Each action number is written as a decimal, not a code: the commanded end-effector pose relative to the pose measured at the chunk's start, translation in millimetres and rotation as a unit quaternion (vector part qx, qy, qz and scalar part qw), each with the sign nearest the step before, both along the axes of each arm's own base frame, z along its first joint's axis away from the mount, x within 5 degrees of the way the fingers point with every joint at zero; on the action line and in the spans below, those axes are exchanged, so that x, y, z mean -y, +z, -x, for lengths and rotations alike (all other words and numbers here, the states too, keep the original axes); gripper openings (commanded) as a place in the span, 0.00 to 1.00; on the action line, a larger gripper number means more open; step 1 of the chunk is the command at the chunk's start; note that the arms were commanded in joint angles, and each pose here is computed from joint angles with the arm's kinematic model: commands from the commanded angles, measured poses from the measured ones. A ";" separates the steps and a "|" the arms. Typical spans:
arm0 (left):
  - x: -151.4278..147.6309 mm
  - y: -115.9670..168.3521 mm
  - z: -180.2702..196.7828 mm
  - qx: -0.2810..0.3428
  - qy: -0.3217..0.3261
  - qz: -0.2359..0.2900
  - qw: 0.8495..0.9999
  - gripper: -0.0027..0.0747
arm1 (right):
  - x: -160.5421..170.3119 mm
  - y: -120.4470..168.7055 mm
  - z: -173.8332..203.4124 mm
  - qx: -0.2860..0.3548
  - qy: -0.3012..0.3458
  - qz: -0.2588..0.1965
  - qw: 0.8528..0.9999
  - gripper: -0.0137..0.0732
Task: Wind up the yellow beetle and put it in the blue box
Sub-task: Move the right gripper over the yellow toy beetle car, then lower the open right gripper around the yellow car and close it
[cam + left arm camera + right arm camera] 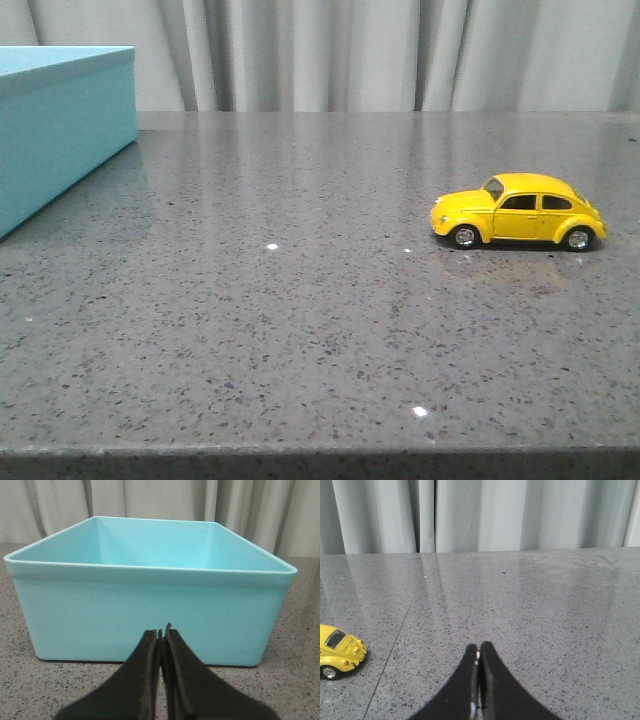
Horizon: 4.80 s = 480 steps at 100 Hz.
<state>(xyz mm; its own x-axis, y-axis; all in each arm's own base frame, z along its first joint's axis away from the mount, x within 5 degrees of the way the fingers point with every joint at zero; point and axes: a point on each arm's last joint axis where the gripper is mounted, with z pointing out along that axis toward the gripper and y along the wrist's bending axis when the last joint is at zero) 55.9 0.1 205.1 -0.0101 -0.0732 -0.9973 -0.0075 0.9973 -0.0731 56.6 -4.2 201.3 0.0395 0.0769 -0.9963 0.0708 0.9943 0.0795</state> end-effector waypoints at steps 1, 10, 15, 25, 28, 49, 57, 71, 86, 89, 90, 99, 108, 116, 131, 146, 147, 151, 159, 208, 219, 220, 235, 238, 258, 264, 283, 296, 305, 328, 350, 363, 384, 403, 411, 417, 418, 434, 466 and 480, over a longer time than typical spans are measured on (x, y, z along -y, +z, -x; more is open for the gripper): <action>-0.7 -6.9 0.5 0.028 0.004 0.000 1.000 0.01 | -0.1 14.1 3.3 0.055 -0.002 0.005 0.998 0.09; -0.7 -6.9 0.5 0.028 0.004 0.000 1.000 0.01 | -0.1 14.1 3.3 0.055 -0.002 0.005 0.998 0.09; -0.7 -6.9 0.5 0.028 0.004 0.000 1.000 0.01 | -0.1 14.1 3.3 0.055 -0.002 0.005 0.998 0.09; -0.7 -6.3 0.6 0.031 0.005 0.000 0.999 0.01 | -0.1 14.1 3.3 0.055 -0.002 0.005 0.998 0.09; -0.8 -5.5 0.6 0.036 0.005 0.000 0.999 0.01 | -0.1 14.1 3.3 0.055 -0.002 0.005 0.998 0.09; -1.1 -0.7 1.0 0.062 0.007 0.000 0.998 0.01 | -0.1 14.1 3.3 0.055 -0.002 0.005 0.998 0.09; -1.2 0.7 1.2 0.070 0.007 0.000 0.998 0.01 | -0.1 14.2 3.3 0.056 -0.002 0.005 0.998 0.09; -1.2 0.6 1.2 0.069 0.007 0.000 0.998 0.01 | -0.1 16.4 3.7 0.068 -0.002 0.006 0.998 0.09; -1.2 2.6 1.5 0.072 0.007 0.001 0.997 0.01 | -0.2 20.9 4.6 0.091 -0.002 0.008 0.996 0.09; -1.1 4.5 1.8 0.075 0.006 0.005 0.997 0.01 | -0.2 22.5 4.9 0.094 -0.002 0.005 0.996 0.09; -1.1 6.6 2.2 0.078 0.006 0.007 0.997 0.01 | -0.2 22.8 5.0 0.094 -0.002 0.002 0.996 0.09; -0.8 24.4 5.4 0.087 0.003 0.022 0.996 0.01 | -0.3 29.4 6.4 0.084 -0.002 0.001 0.996 0.09; 0.3 45.3 8.3 0.073 -0.002 0.022 0.997 0.01 | -0.5 40.5 9.7 0.068 -0.002 0.000 0.998 0.09; 1.0 61.8 9.3 0.058 -0.006 0.021 0.998 0.01 | -0.9 52.5 14.2 0.049 -0.002 -0.002 0.999 0.09; 1.7 86.6 4.6 0.033 -0.009 0.022 0.999 0.01 | -1.5 74.2 22.4 0.019 -0.002 -0.004 1.000 0.09; 1.7 109.4 -5.8 0.020 -0.010 0.023 0.999 0.01 | -1.6 88.3 21.4 -0.021 -0.001 -0.010 1.000 0.11; 1.7 110.2 -6.5 0.019 -0.010 0.023 0.999 0.01 | -1.7 89.6 21.4 -0.023 -0.001 -0.010 1.000 0.11; 1.7 114.7 -10.2 0.015 -0.010 0.023 1.000 0.04 | -1.6 91.2 18.6 -0.042 0.000 -0.013 0.999 0.14; 1.5 121.7 -17.2 0.007 -0.010 0.024 1.000 0.13 | -1.9 95.9 13.1 -0.072 0.003 -0.024 0.997 0.22; 0.8 140.1 -40.5 -0.004 -0.007 0.024 1.000 0.55 | -1.7 125.0 -15.6 -0.128 0.012 -0.045 0.991 0.54; 0.6 141.6 -40.4 0.004 -0.007 0.024 1.000 0.55 | -1.5 127.9 -16.3 -0.111 0.011 -0.044 0.993 0.54; 0.6 141.8 -40.4 0.005 -0.006 0.024 1.000 0.55 | -1.5 128.1 -16.3 -0.110 0.011 -0.044 0.993 0.54; 0.5 142.6 -40.4 0.010 -0.006 0.025 1.000 0.55 | -2.7 129.6 -16.6 -0.102 0.017 -0.059 0.993 0.54; 0.5 142.8 -40.4 0.011 -0.006 0.025 1.000 0.55 | -2.6 131.4 -16.7 -0.096 0.018 -0.059 0.993 0.54; 0.5 143.4 -40.4 0.014 -0.006 0.026 1.000 0.55 | -3.6 153.7 -29.5 -0.163 0.024 -0.068 0.984 0.54; 0.4 143.8 -40.4 0.016 -0.006 0.026 1.000 0.55 | -4.5 160.5 -37.5 -0.182 0.030 -0.079 0.980 0.54; 0.1 146.3 -40.3 0.030 -0.004 0.026 0.999 0.55 | -5.4 176.7 -63.7 -0.225 0.040 -0.099 0.969 0.56; 0.0 146.8 -40.3 0.033 -0.004 0.026 0.999 0.55 | -5.6 179.7 -81.7 -0.272 0.045 -0.106 0.955 0.72; 0.0 147.1 -40.2 0.034 -0.004 0.026 0.999 0.55 | -5.6 179.8 -94.6 -0.317 0.047 -0.108 0.941 0.79; 0.0 147.3 -40.2 0.036 -0.004 0.026 0.999 0.55 | -18.5 186.2 -126.5 -0.367 0.085 -0.104 0.920 0.78; 0.0 147.4 -40.2 0.036 -0.004 0.026 0.999 0.55 | -48.3 185.0 -159.0 -0.413 0.125 -0.116 0.895 0.78; 0.0 147.4 -40.2 0.036 -0.004 0.026 0.999 0.55 | -65.3 174.9 -178.6 -0.455 0.137 -0.114 0.873 0.78; 0.0 147.4 -40.2 0.036 -0.004 0.026 0.999 0.55 | -94.7 160.4 -201.5 -0.498 0.141 -0.099 0.850 0.78; 0.0 147.4 -40.2 0.036 -0.004 0.026 0.999 0.55 | -114.8 150.0 -214.5 -0.520 0.102 -0.076 0.845 0.78; 0.0 147.4 -40.2 0.036 -0.004 0.026 0.999 0.55 | -122.7 148.6 -218.3 -0.523 0.100 -0.084 0.843 0.78; 0.0 147.4 -40.2 0.036 -0.004 0.026 0.999 0.55 | -126.5 146.7 -221.1 -0.525 0.094 -0.094 0.840 0.78; 0.0 147.4 -40.2 0.036 -0.004 0.026 0.999 0.55 | -127.1 146.2 -221.3 -0.526 0.095 -0.094 0.840 0.78; -0.1 147.8 -40.2 0.039 -0.004 0.026 0.999 0.55 | -130.7 136.0 -227.4 -0.540 0.081 -0.104 0.831 0.78; -0.4 150.4 -40.0 0.053 -0.002 0.026 0.998 0.55 | -139.7 118.0 -233.0 -0.573 0.072 -0.094 0.811 0.78; -0.4 150.4 -40.0 0.053 -0.002 0.026 0.998 0.55 | -140.4 110.6 -235.4 -0.586 0.063 -0.088 0.803 0.78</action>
<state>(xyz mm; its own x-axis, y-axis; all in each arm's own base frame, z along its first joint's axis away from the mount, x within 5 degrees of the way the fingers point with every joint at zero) 95.4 -0.5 335.7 -0.0175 -0.1187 -0.9928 0.0041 0.9929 -0.1188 293.1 137.9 295.5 -0.9523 0.1516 -0.2650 0.1115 0.9807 0.1604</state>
